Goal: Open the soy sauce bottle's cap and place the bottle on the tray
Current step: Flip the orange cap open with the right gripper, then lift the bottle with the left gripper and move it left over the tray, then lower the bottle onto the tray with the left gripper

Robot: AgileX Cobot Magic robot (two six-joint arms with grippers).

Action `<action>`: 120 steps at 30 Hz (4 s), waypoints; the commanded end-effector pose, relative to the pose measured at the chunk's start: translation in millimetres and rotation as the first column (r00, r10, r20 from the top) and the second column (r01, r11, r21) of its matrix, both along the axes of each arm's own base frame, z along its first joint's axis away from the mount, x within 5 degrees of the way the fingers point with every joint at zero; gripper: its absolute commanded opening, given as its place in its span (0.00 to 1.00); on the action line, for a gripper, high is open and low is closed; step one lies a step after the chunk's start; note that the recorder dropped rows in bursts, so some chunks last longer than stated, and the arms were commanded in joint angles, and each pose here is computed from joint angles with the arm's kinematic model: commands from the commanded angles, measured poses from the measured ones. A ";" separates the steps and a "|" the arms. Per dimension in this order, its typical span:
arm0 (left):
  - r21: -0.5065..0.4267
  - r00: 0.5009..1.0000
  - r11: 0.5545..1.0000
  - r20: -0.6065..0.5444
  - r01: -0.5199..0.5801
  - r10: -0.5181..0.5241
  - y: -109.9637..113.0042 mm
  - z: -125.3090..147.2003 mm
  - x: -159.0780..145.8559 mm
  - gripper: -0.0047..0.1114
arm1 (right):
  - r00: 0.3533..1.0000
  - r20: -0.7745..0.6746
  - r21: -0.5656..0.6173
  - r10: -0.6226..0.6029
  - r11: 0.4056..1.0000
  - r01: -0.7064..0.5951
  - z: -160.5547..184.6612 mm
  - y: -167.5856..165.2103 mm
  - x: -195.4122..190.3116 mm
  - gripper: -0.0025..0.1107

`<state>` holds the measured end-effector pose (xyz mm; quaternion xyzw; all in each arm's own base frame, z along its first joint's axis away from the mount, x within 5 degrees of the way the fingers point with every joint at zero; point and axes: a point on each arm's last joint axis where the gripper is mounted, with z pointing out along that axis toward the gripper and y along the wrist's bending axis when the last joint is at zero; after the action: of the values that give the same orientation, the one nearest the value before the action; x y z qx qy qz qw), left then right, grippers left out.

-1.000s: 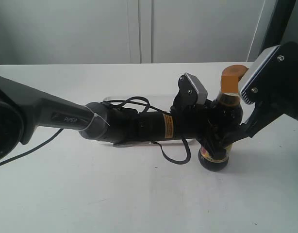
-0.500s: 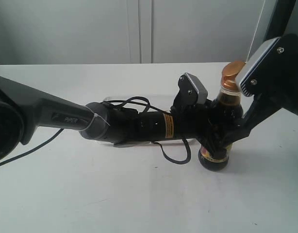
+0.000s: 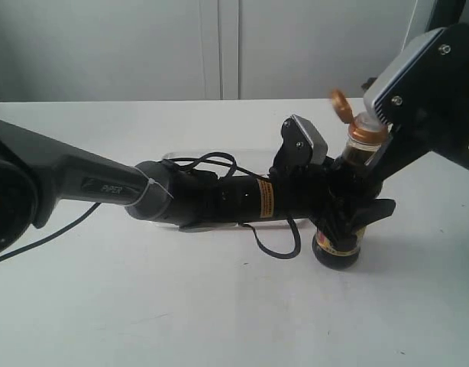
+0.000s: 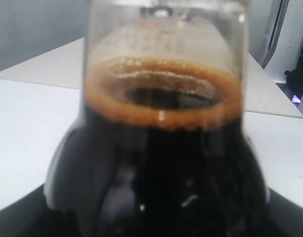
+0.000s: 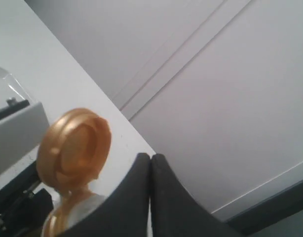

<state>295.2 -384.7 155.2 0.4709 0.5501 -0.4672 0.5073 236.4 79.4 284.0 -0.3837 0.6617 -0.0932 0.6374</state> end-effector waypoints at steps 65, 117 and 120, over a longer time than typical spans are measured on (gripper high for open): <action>-0.119 0.992 0.990 0.088 -0.078 0.089 35.9 95.5 14.1 0.04 | 0.747 -0.504 0.386 -0.434 0.660 0.644 -9.7 -94.7 23.7 0.02; -0.179 0.891 0.881 0.037 -0.439 0.452 152.1 30.3 116.7 0.04 | 0.791 -0.482 0.343 -0.377 0.749 0.566 -9.8 -73.4 24.1 0.02; -0.168 0.892 0.882 0.028 -0.441 0.452 151.7 23.6 117.5 0.04 | 0.791 -0.483 0.344 -0.377 0.748 0.567 -9.8 -73.3 24.1 0.02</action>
<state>413.5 -231.8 161.5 0.3198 0.6273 -0.3402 0.6232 260.9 5.5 274.2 -0.0397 0.8534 -0.0125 0.5196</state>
